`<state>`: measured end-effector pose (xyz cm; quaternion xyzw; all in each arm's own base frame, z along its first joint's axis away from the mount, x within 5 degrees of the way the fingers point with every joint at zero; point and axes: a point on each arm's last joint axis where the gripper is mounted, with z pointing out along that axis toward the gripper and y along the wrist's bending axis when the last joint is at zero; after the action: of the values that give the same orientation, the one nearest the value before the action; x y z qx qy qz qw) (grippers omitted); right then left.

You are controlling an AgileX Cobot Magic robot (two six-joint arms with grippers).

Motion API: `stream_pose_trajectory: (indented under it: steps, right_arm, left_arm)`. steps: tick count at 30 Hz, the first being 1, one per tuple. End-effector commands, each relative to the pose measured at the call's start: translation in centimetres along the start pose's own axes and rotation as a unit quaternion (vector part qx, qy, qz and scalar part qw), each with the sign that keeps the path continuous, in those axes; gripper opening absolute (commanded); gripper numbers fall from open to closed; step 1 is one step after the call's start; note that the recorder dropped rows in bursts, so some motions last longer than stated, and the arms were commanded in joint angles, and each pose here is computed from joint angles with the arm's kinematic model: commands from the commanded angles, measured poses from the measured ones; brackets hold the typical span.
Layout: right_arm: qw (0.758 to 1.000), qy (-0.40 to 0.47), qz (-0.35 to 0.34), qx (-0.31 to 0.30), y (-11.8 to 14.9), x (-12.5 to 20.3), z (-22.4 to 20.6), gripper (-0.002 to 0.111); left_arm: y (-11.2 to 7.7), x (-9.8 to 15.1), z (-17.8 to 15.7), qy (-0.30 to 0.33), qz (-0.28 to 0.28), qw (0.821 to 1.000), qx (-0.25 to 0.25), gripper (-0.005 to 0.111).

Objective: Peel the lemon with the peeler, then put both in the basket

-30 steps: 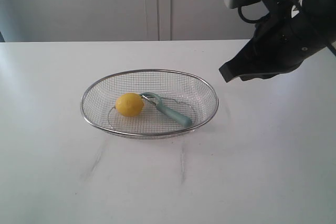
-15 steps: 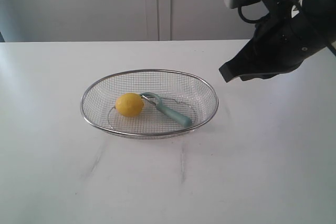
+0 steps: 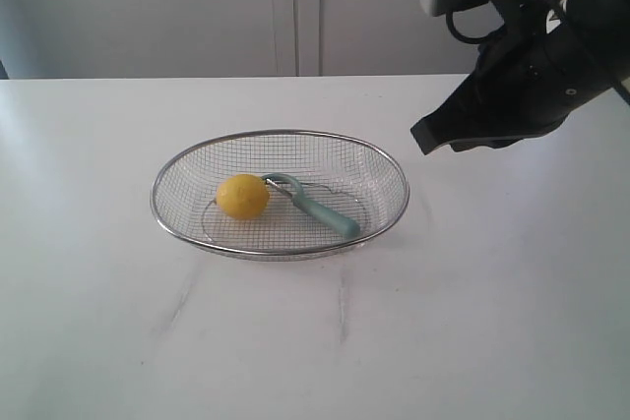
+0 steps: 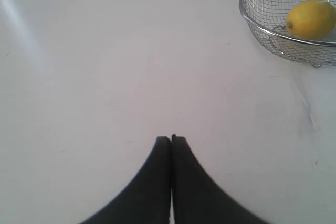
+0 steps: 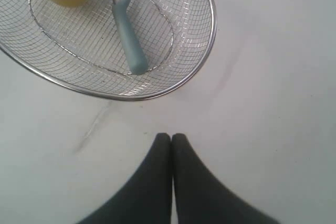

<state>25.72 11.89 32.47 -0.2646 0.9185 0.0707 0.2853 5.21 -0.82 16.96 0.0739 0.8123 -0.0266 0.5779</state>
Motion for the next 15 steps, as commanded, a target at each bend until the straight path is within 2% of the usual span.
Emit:
stream_pose_trajectory:
  steps: [1, 9, 15]
  right_arm:
    - [1.0, -0.006, 0.003, 0.003, -0.1, 0.0, -0.3, 0.0]
    - [1.0, 0.0, 0.004, 0.002, -0.2, 0.0, 0.2, 0.0]
    - [0.999, -0.051, 0.004, 0.004, 0.2, 0.2, -3.3, 0.0]
  left_arm:
    - [0.0, 0.2, 0.0, 0.005, -0.006, 1.0, 0.001, 0.0]
    - [0.0, 0.2, 0.0, 0.005, -0.006, 1.0, 0.001, 0.0]
    - [0.0, 0.2, 0.0, 0.005, -0.006, 1.0, 0.001, 0.0]
